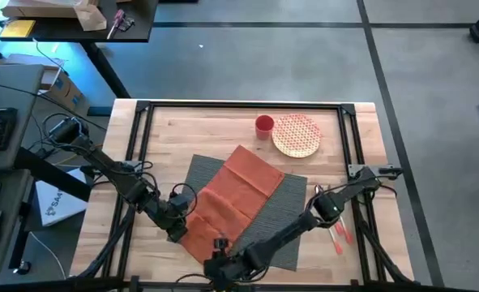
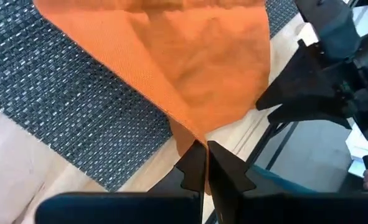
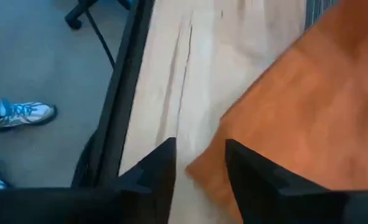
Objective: Set table place
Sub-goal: Fold the orange table napkin
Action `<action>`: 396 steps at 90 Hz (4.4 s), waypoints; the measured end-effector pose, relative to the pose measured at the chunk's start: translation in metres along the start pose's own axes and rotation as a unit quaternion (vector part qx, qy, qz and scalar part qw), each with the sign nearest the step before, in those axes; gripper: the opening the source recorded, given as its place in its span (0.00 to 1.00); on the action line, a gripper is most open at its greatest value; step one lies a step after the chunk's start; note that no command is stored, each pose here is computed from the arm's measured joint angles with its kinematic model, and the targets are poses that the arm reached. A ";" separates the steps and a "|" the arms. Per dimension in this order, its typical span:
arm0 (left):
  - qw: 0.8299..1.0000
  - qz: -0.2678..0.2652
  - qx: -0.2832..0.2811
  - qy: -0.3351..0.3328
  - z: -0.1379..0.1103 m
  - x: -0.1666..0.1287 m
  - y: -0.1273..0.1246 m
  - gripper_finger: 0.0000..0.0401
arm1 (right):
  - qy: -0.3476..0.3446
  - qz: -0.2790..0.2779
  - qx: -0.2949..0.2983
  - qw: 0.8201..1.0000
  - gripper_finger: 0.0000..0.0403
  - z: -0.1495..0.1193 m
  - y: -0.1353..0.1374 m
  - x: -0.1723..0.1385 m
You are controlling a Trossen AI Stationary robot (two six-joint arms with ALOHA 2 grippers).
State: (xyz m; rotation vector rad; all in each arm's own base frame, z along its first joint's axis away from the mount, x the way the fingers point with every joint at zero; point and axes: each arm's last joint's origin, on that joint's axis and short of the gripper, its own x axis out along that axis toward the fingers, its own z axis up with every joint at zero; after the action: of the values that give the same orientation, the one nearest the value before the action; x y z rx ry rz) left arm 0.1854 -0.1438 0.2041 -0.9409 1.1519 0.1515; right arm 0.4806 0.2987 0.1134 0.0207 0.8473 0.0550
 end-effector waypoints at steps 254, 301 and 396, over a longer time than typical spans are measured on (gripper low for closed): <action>0.967 -0.192 -0.074 -0.149 -0.019 -0.020 -0.052 0.00 | 0.038 -0.048 0.274 0.960 0.00 0.035 0.009 -0.144; 0.970 0.000 0.022 -0.244 0.089 -0.022 -0.004 0.00 | 0.155 -0.249 0.302 0.907 0.00 0.027 -0.087 -0.134; 0.957 0.122 0.112 -0.240 0.127 -0.024 0.029 0.00 | 0.114 -0.205 0.323 0.917 0.00 -0.027 -0.195 -0.144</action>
State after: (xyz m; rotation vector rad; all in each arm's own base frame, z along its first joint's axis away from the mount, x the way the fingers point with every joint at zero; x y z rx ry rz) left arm 0.2486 -0.0284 0.2185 -0.5172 0.8058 0.4172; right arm 0.3730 0.0961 0.1952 0.4642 1.0572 -0.6331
